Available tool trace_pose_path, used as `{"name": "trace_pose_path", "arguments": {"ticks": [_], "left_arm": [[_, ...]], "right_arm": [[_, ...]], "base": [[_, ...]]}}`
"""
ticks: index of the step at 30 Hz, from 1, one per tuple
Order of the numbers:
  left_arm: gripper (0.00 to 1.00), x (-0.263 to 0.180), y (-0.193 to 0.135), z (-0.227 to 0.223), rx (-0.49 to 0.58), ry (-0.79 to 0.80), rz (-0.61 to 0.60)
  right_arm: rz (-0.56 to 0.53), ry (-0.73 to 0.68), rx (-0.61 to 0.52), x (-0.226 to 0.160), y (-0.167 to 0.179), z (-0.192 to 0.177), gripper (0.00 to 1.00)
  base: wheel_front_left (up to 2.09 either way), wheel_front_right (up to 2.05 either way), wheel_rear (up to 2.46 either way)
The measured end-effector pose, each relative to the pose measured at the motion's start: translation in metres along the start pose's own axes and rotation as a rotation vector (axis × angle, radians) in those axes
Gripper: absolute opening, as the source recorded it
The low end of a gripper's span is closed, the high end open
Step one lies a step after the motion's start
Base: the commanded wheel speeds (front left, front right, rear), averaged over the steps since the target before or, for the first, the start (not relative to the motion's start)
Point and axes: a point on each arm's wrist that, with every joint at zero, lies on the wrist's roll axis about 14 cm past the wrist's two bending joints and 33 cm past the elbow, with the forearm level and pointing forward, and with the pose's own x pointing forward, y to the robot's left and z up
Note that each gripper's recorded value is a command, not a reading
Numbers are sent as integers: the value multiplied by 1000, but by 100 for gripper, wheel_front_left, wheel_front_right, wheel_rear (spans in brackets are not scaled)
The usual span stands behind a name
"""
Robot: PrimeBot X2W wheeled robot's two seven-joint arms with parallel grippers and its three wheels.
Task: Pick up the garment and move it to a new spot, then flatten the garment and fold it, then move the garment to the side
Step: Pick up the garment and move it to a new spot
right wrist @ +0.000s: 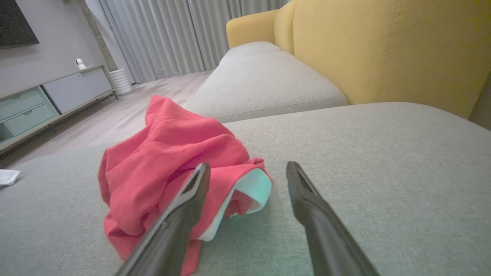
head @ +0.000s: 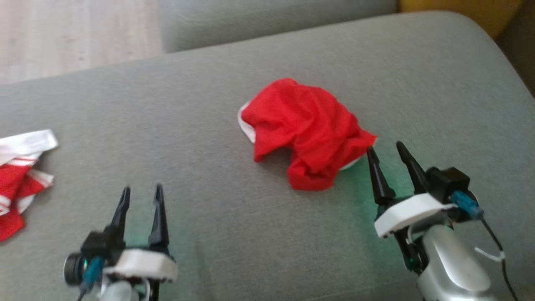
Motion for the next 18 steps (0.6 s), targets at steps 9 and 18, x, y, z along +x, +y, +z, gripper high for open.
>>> {"name": "trace_pose_path", "arguments": {"ticks": [9, 18], "left_arm": [[100, -56, 34, -7, -1, 2, 118], [100, -53, 22, -8, -19, 4, 83]], "right_arm": [[30, 3, 10, -6, 14, -4, 100], [7, 26, 10, -6, 7, -11, 100]], "base": [[0, 0, 0], [0, 0, 0]]}}
